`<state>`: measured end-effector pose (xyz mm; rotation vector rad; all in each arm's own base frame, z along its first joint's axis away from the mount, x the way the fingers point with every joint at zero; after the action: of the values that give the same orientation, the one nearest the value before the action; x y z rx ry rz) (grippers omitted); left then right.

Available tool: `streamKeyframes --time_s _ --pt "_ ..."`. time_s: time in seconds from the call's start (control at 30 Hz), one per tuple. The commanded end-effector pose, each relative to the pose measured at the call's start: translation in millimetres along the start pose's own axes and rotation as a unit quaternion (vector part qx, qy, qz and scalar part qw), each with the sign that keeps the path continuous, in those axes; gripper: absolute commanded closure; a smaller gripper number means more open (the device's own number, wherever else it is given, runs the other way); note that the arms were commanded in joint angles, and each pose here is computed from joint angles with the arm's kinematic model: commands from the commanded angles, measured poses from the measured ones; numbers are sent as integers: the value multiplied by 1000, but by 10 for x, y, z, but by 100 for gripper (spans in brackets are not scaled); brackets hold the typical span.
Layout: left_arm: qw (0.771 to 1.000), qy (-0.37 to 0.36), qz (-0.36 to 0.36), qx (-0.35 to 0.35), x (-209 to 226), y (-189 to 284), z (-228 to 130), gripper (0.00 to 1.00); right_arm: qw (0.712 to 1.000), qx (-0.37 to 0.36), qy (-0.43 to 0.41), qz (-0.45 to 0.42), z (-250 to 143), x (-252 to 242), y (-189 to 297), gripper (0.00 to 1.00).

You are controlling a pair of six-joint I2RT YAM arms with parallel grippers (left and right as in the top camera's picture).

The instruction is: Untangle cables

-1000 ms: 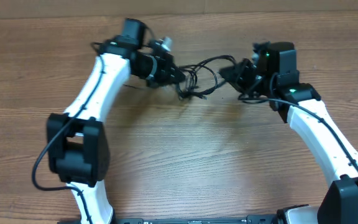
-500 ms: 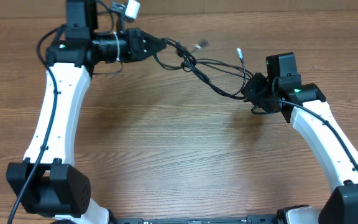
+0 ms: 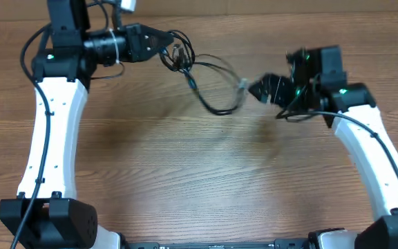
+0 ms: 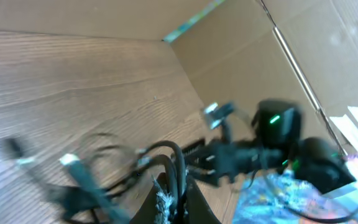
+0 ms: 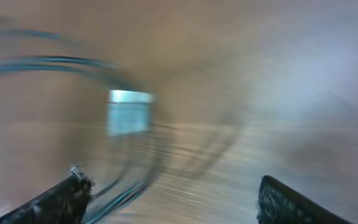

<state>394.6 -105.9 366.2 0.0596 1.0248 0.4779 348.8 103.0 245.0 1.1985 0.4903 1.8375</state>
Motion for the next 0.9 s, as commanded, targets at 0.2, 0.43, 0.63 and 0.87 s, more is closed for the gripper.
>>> streamKeyframes --time_s 0.2,0.43,0.63,0.87 --pt "998 55 3 -20 -250 32 65 96 973 -40 129 187 248 779 169 17" --pt "995 93 6 -20 -238 32 57 96 945 -7 252 209 -16 1157 -258 17" --pt "994 106 0 -12 -247 31 30 96 934 4 298 195 -137 1280 -655 19" --pt "994 109 4 -14 -237 36 37 96 930 1 311 193 -169 1335 -966 82"
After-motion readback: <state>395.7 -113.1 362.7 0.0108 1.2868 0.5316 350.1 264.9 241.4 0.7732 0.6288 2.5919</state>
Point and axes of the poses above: each gripper's point midway between its finger pads, its own y axis back along the fingers, its own x axis along the line the jaws close on, z = x × y, the point moved 6 cm from there along y, back along the fingers, and after that the axes turned 6 degrees about y, right-handed, at the moved point
